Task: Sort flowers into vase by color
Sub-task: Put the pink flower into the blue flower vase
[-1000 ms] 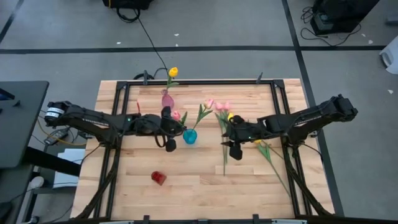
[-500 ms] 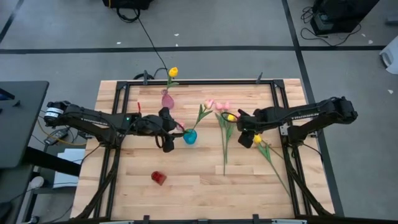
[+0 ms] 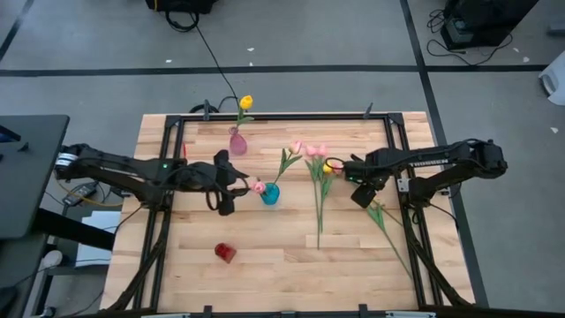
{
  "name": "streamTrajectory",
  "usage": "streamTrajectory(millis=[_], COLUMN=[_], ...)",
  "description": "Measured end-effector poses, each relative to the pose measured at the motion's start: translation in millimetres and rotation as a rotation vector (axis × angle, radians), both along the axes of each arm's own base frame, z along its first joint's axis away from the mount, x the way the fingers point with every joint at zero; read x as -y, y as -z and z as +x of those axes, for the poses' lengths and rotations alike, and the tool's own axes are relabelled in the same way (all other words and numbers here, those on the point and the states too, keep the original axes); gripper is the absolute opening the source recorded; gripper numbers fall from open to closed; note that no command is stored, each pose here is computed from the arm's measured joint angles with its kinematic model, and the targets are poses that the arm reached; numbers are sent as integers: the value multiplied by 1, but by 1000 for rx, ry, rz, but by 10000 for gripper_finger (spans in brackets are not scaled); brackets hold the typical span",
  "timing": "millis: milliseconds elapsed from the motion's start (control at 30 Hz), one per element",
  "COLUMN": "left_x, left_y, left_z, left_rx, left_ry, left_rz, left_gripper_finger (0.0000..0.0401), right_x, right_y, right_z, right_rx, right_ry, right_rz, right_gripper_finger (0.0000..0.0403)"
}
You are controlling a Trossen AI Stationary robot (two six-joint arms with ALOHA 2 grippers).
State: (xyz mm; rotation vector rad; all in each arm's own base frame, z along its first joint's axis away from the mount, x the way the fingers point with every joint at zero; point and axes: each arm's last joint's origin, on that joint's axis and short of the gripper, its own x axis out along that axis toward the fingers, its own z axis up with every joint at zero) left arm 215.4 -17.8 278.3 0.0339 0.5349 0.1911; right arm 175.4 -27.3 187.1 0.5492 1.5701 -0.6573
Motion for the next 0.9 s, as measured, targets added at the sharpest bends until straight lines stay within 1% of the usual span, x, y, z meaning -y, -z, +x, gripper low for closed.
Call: streamTrajectory(millis=[100,233,367,467,533,667,900], left_x=[3,10,13,13,13,12,12], left_y=[-4,-8,4,17,20,18,11], left_z=[-7,-13,-20,-25,-28,-33,-40], left_rx=[12,40,38,25,35,55,98], left_ry=[-7,11,10,-7,-9,-18,-6], left_rz=[16,26,41,38,30,6,-18], left_gripper_finger=[193,193,193,193,193,193,193], right_x=[-1,8,20,26,29,31,31], right_y=[0,2,10,20,28,42,58], right_z=[-1,5,15,18,20,24,28], right_rx=[-15,41,75,29,-8,-71,-158], right_ry=[1,21,9,9,5,3,-24], right_rz=[-22,-44,-47,-13,-1,47,82], right_gripper_finger=[172,168,164,164,164,164,160])
